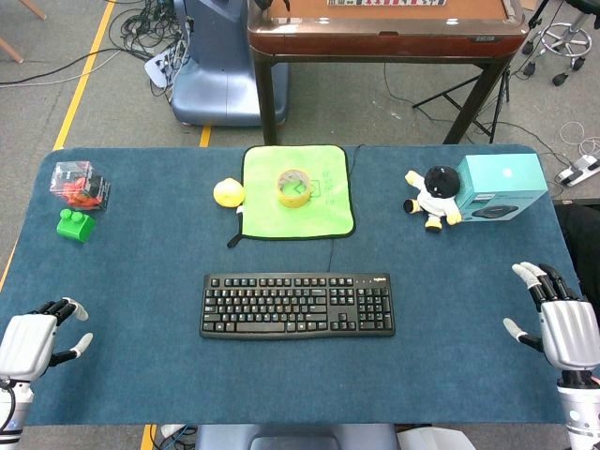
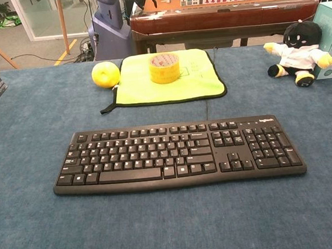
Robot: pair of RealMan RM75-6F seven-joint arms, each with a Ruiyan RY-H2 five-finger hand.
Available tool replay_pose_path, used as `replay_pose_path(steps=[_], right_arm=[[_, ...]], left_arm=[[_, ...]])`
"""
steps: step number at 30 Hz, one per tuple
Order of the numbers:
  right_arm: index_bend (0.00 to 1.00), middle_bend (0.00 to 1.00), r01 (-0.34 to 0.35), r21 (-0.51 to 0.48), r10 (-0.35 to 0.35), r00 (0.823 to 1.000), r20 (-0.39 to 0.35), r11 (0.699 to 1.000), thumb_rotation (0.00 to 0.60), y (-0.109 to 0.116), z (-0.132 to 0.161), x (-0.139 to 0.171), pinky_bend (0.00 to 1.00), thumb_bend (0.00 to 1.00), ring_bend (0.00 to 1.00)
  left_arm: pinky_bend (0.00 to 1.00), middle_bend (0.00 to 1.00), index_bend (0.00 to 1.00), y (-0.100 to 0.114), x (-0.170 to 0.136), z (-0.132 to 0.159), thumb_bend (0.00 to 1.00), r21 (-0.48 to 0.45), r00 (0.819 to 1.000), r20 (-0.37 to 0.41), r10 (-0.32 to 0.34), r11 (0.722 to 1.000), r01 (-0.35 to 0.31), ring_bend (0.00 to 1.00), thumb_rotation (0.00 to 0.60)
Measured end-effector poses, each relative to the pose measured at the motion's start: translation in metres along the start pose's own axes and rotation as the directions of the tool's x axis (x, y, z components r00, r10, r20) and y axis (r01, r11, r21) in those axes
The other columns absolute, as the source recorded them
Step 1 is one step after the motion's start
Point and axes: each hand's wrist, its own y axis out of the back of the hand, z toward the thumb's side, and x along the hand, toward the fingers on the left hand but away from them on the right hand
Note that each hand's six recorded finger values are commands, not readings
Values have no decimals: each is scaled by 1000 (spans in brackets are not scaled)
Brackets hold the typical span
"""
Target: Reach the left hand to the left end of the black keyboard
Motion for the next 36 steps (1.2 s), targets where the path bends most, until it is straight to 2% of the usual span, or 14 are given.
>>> replay_pose_path(steps=[9,12,15,19,24,30,36], right_arm=[[224,222,-5,-6,4,1000,-2,1000,600,1,-1,0,484,96,149],[224,232,8,-10,-8,1000,-1,1000,600,4,-1,2,484,96,150],[224,236,27,-13,-27,1000,6,1000,600,7,-2,5,484,96,150],[233,237,49,-1,-49,998,25,999,600,9,-4,6,484,96,150],[233,237,53,0,-53,999,13,999,600,9,0,7,484,96,150],[233,237,40,2,-40,999,9,999,600,7,0,3,484,96,150],[233,239,34,5,-35,999,10,999,600,6,0,1,484,96,150]], left_arm=[[608,448,471,-3,0,2,224,-1,1000,9,-11,1000,11,431,600],[644,557,454,-4,2,7,224,-14,1000,30,-4,1000,4,478,600],[732,713,396,-5,5,14,224,-32,998,63,-1,999,3,585,600],[813,923,351,-11,10,26,242,-55,993,109,-36,998,43,688,600],[839,981,306,-21,24,55,321,-67,970,213,-118,989,135,719,600],[984,1000,259,-28,43,86,334,-24,937,313,-157,985,173,773,600],[1000,1000,186,-39,65,108,361,29,900,374,-222,973,228,828,600]])
